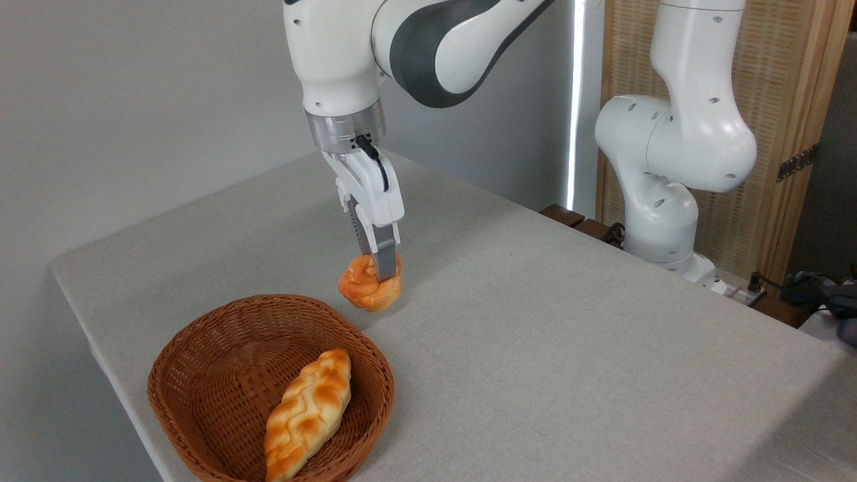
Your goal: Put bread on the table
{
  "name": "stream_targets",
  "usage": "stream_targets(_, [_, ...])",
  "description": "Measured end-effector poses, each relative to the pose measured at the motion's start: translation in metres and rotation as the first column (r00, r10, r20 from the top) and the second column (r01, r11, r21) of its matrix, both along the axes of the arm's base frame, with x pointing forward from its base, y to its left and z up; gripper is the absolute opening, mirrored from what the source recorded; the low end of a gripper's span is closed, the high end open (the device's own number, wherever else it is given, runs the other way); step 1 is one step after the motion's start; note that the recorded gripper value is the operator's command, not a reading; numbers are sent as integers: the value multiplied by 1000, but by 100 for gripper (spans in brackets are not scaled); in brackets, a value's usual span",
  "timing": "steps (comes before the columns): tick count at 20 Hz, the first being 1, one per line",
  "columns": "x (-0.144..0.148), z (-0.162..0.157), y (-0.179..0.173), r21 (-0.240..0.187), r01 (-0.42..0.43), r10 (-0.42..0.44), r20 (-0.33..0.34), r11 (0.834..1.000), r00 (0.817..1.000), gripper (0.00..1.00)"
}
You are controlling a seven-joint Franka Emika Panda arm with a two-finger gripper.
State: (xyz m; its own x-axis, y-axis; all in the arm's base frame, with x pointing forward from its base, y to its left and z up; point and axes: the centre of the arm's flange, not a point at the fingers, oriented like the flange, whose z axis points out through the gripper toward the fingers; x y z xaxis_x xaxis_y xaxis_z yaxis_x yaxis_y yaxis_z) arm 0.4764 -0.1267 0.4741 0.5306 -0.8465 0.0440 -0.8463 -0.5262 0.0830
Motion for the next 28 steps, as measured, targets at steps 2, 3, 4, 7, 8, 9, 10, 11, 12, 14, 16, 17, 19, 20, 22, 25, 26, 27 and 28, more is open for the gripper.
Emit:
stream_targets(2, [0,0,0,0,0,0,0,1000,1000,100])
stream_targets(3, [0,0,0,0,0,0,-1,1000,1000,100])
stream_targets(4, [0,0,0,0,0,0,-1,1000,1000,100])
stream_targets(7, [0,0,0,0,0,0,-1,1000,1000,100])
stream_targets(8, [0,0,0,0,0,0,-1,1000,1000,100])
stream_targets(9, [0,0,0,0,0,0,0,1000,1000,100])
stream_targets(10, [0,2,0,0,0,0,3,1000,1000,100])
stream_targets(11, [2,9,1,11,2,-3,21,1000,1000,100])
stream_targets(12, [5,18,1,19,-11,10,37,1000,999,100])
stream_targets(14, [12,48,0,27,-64,62,53,998,997,100])
stream_targets(16, [23,80,0,25,-122,120,50,992,991,100])
stream_targets(17, [30,95,2,22,-154,153,50,988,987,100])
stream_targets(19, [48,121,12,11,-209,208,50,978,977,100])
stream_targets(20, [55,129,19,6,-223,222,52,975,974,100])
stream_targets(22, [66,141,35,8,-248,247,56,969,967,100])
stream_targets(25, [73,149,45,51,-255,250,78,966,965,100])
stream_targets(26, [74,151,49,53,-262,257,83,964,963,100])
stream_targets(27, [75,151,53,53,-269,264,84,962,961,100])
stream_targets(28, [76,152,58,52,-278,273,85,959,958,100])
